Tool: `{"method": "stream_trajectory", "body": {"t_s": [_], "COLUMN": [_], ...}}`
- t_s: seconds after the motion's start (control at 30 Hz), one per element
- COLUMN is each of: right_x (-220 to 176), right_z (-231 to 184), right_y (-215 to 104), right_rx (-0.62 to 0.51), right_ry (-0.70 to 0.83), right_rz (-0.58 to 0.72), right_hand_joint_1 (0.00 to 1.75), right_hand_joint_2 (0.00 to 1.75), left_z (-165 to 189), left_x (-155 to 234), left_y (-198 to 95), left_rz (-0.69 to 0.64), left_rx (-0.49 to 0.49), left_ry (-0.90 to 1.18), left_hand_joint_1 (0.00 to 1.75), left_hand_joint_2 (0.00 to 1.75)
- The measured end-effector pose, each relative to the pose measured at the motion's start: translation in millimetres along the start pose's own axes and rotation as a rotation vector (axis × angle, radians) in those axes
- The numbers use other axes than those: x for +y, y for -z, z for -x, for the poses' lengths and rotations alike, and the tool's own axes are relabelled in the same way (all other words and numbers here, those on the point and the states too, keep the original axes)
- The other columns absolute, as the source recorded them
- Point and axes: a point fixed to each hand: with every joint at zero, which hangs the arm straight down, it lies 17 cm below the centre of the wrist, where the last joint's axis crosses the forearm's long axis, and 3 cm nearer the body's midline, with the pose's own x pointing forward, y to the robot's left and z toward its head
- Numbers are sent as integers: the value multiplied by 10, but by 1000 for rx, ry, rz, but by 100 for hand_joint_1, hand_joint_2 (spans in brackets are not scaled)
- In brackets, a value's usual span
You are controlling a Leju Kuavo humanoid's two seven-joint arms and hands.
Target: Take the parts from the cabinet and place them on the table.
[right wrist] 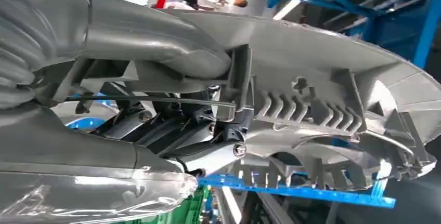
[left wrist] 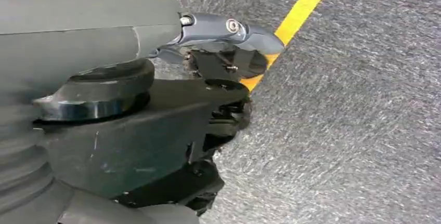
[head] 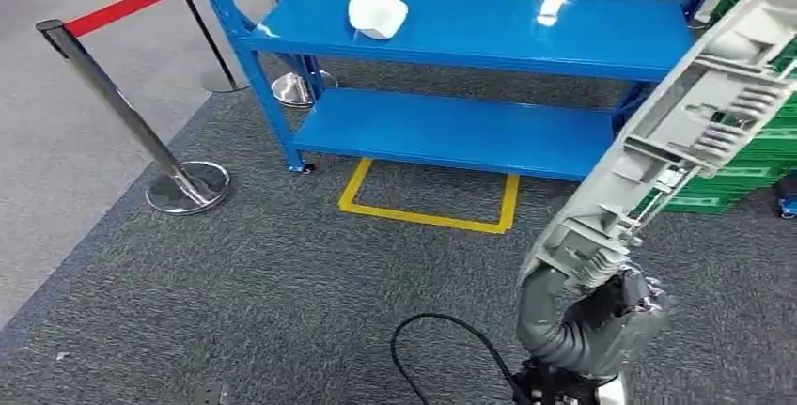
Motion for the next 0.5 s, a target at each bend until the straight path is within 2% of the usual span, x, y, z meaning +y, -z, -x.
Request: {"method": "stream_trajectory", "body": {"t_s": [0.5], "right_x": [-23], "right_z": [-50], "right_y": [16], "right_rx": [-17], "right_ry": [-5], "right_rz": [2], "right_hand_joint_1": [175], "right_hand_joint_2": [175], "left_z": [3], "left_x": [0], "left_y": [-7], "left_rz": [0], "left_rx": [-7], "left_ry": [-1], "left_hand_joint_1": [0], "left_hand_joint_2": [175]}}
